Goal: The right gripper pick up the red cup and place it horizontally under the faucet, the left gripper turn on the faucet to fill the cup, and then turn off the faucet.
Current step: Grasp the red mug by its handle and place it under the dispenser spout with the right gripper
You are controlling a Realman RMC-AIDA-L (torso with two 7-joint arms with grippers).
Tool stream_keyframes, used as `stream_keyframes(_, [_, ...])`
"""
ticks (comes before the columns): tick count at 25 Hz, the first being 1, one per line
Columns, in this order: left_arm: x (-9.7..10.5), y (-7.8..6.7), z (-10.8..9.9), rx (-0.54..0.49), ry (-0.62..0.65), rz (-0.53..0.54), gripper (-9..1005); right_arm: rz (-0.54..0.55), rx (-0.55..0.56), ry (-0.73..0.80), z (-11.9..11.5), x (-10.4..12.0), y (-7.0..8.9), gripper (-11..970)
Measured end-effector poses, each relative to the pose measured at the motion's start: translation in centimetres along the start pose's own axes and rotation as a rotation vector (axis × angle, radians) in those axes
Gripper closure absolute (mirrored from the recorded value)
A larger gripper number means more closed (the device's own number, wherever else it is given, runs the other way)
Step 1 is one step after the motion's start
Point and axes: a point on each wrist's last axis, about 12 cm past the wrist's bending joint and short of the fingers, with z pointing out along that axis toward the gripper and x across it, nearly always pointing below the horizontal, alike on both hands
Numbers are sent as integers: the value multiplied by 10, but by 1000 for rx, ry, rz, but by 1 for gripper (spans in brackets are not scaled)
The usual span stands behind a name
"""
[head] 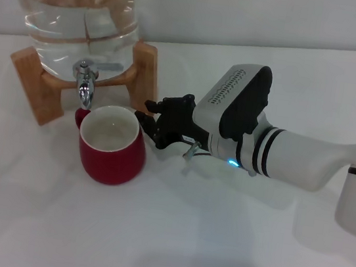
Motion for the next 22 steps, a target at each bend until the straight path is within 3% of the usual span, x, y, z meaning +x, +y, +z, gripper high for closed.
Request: stream_keyframes(22, [-1, 1, 0, -2, -1, 1, 120, 4, 4, 3, -3, 2, 0, 724])
